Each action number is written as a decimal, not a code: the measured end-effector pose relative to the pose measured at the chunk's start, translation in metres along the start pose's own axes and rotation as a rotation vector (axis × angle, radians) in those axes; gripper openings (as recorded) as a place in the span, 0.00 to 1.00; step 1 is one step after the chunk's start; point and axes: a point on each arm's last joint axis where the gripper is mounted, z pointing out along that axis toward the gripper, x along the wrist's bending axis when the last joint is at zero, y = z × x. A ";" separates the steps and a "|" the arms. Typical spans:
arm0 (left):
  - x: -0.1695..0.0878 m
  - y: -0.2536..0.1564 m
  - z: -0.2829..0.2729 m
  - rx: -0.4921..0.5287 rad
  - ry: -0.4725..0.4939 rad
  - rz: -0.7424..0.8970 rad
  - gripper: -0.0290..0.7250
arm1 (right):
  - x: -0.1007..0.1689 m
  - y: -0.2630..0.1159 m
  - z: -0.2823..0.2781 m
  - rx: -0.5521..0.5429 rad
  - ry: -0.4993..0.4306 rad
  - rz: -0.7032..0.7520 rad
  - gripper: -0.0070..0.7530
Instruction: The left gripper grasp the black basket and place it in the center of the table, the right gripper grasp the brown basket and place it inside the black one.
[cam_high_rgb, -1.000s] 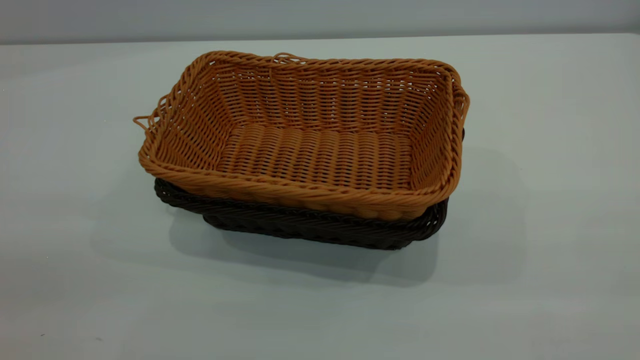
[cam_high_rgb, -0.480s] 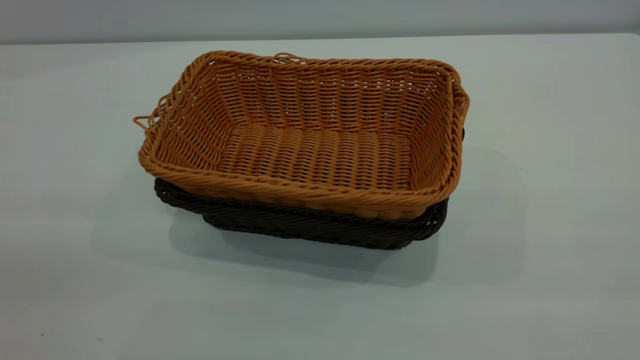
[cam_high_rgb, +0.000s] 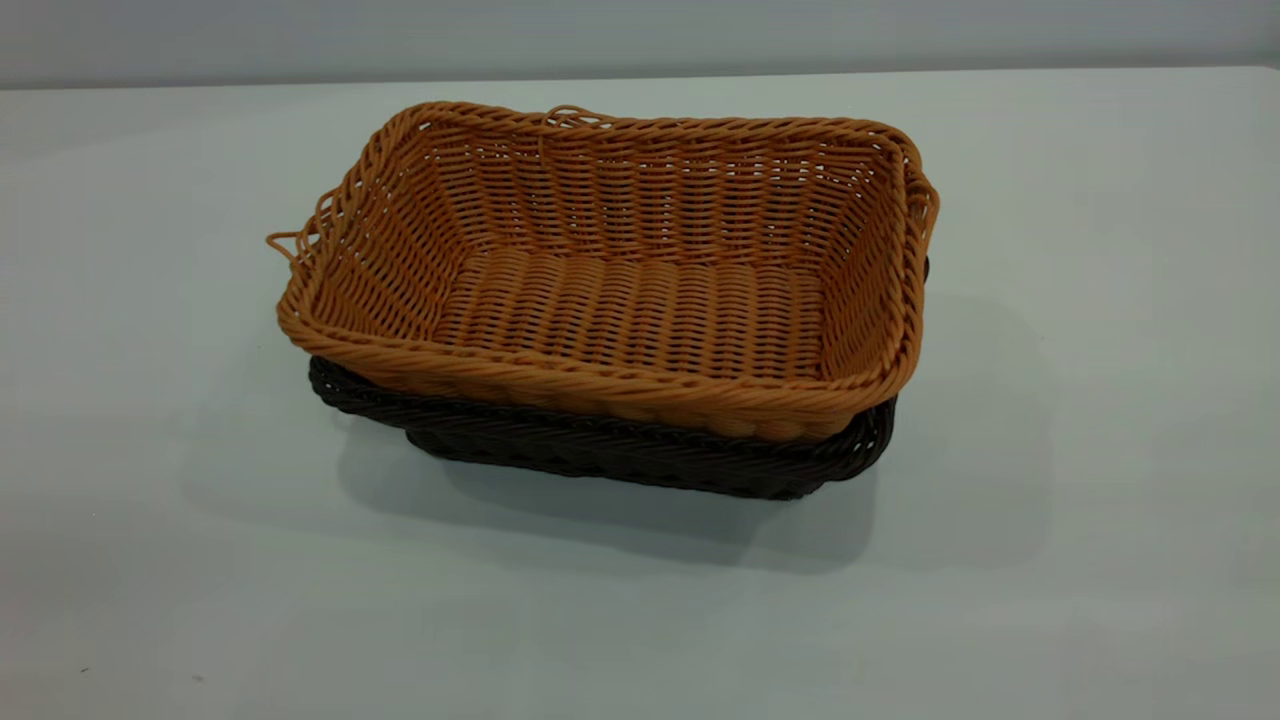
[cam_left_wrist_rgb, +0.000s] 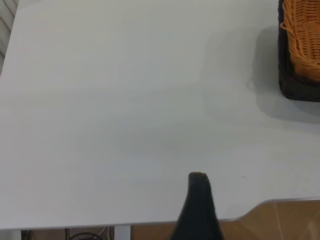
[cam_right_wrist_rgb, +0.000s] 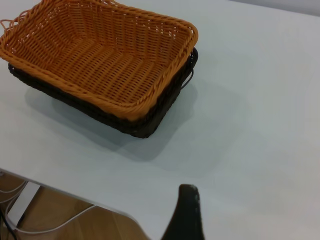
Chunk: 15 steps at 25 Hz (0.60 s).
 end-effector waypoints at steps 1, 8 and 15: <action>0.000 0.000 0.000 0.000 0.000 0.000 0.76 | 0.000 0.000 0.000 0.000 0.000 0.000 0.78; 0.000 0.000 0.000 0.000 0.001 0.003 0.76 | 0.000 0.000 0.000 0.000 0.000 0.000 0.78; 0.000 0.000 0.000 0.000 0.001 0.004 0.76 | -0.001 0.001 0.002 0.000 -0.119 0.070 0.78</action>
